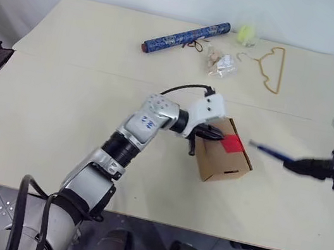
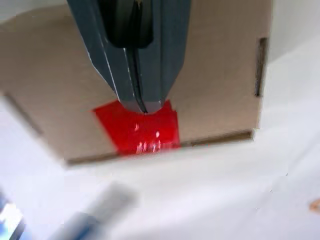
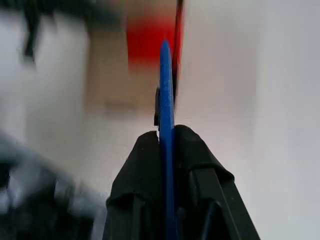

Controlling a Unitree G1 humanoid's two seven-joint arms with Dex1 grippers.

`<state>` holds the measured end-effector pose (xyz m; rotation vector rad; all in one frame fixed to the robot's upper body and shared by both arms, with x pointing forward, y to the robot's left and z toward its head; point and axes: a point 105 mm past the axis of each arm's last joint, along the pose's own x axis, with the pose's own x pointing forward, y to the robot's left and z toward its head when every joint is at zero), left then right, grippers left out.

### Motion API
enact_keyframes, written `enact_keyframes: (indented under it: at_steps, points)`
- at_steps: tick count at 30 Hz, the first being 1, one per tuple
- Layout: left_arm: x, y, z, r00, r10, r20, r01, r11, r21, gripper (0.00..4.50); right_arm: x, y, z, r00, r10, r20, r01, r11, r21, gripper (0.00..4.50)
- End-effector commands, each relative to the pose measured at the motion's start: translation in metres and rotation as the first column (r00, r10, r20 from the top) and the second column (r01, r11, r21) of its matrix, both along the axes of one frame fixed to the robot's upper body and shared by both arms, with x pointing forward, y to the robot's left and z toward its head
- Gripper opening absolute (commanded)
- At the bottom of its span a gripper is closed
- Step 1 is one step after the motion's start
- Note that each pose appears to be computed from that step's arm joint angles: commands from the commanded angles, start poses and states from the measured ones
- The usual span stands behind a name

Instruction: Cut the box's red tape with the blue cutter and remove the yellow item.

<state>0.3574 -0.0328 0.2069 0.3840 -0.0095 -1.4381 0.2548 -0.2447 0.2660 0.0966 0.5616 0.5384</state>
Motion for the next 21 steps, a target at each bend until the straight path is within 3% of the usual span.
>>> enact_keyframes:
  at_steps: [1, 4, 8, 12, 16, 17, 21]
  points:
    - [-0.005, 0.024, 0.032, 0.995, -0.054, 0.087, 0.065, 0.99, -0.126, 0.0, -0.004, -0.015, 0.015, 0.972, -0.026, 0.232, 0.02, 0.999, 0.029, 0.16]
    - [-0.007, 0.059, 0.034, 0.99, -0.073, 0.121, 0.088, 0.988, -0.129, 0.0, 0.002, -0.04, -0.01, 0.933, -0.109, 0.342, 0.087, 0.993, 0.079, 0.16]
    - [-0.001, 0.089, 0.03, 0.993, -0.022, 0.115, 0.036, 0.992, -0.12, 0.0, 0.008, -0.058, -0.039, 0.915, -0.143, 0.376, 0.147, 0.989, 0.019, 0.16]
    - [0.005, 0.144, 0.006, 0.988, 0.142, 0.054, -0.132, 0.979, -0.156, 0.0, 0.041, -0.087, -0.082, 0.806, -0.297, 0.512, 0.335, 0.942, 0.02, 0.16]
    - [0.006, 0.172, -0.01, 0.963, 0.269, 0.018, -0.258, 0.941, -0.217, 0.0, 0.054, -0.079, -0.111, 0.797, -0.254, 0.547, 0.327, 0.944, -0.038, 0.16]
    - [0.007, 0.178, -0.013, 0.954, 0.298, 0.014, -0.288, 0.932, -0.221, 0.0, 0.057, -0.076, -0.117, 0.798, -0.246, 0.55, 0.324, 0.945, -0.049, 0.88]
    - [0.011, 0.193, -0.017, 0.927, 0.376, 0.001, -0.363, 0.897, -0.253, 0.0, 0.063, -0.082, -0.128, 0.774, -0.29, 0.562, 0.356, 0.935, -0.007, 2.09]
